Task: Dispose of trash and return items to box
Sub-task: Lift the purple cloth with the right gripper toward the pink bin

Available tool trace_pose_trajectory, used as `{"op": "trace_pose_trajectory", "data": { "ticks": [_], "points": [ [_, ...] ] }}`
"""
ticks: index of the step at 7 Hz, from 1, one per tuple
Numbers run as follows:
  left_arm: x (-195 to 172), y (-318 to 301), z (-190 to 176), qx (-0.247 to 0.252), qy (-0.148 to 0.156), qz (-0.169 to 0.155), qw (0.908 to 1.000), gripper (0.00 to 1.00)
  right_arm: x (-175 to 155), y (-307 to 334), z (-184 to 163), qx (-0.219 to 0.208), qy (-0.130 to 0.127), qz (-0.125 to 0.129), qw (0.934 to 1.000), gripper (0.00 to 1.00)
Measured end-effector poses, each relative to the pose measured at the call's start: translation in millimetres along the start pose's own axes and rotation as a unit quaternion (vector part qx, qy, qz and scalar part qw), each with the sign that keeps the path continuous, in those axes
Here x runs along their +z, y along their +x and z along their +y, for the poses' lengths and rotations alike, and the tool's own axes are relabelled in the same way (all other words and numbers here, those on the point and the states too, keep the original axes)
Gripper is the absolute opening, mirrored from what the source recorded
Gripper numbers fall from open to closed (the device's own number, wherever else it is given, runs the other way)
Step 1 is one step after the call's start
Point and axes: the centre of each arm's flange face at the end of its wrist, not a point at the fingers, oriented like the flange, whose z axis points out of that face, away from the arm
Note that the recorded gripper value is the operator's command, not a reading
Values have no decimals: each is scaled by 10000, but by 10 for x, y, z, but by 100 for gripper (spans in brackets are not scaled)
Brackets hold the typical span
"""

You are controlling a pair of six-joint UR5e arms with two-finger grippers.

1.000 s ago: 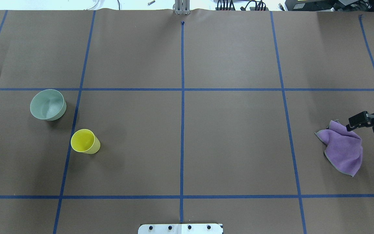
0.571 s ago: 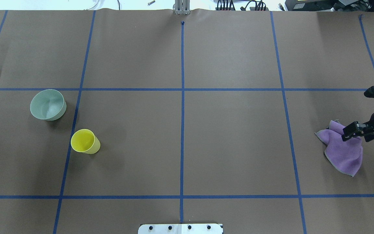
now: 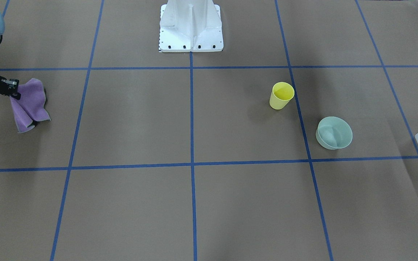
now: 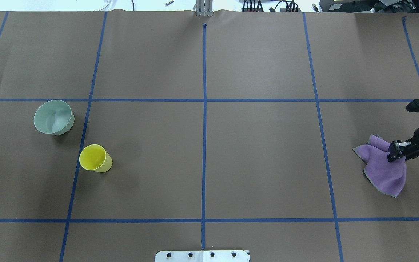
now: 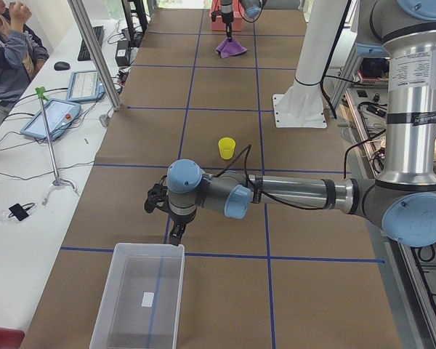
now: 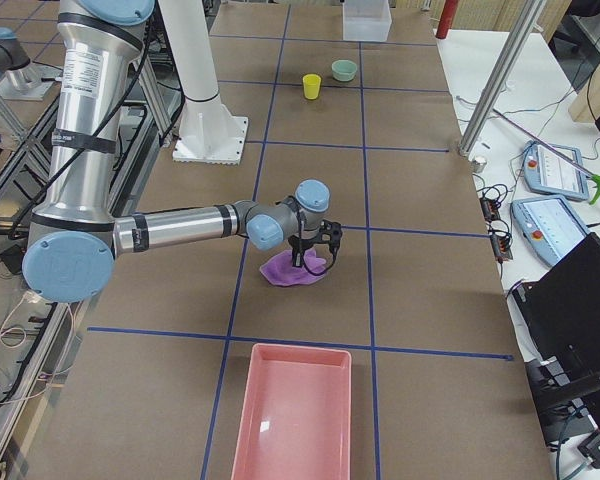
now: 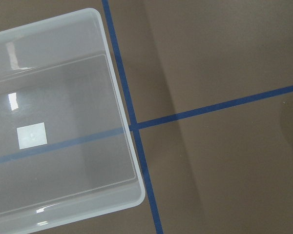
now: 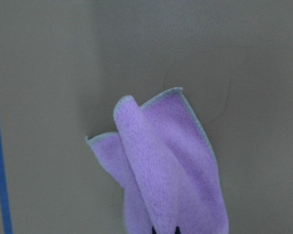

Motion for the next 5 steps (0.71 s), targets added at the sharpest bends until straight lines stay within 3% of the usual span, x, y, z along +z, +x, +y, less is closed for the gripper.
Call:
{"op": "trace_pose_trajectory", "data": {
  "ticks": [1, 2, 3, 4, 5],
  "points": [
    [5, 11, -10, -54, 0, 8, 10000, 99, -444, 294, 0, 108, 275, -276, 9992, 0],
    [21, 24, -15, -75, -12, 12, 10000, 99, -823, 781, 38, 31, 575, -369, 9977, 0],
    [35, 35, -18, -77, -24, 15, 10000, 99, -1071, 1338, 78, -143, 759, -222, 9968, 0],
    [42, 44, -26, -92, -29, 19, 10000, 99, -1312, 2002, 74, -447, 816, 201, 9955, 0],
    [70, 105, -71, -168, -40, 36, 9998, 99, -1526, 2591, -24, -831, 633, 817, 9912, 0]
  ]
}}
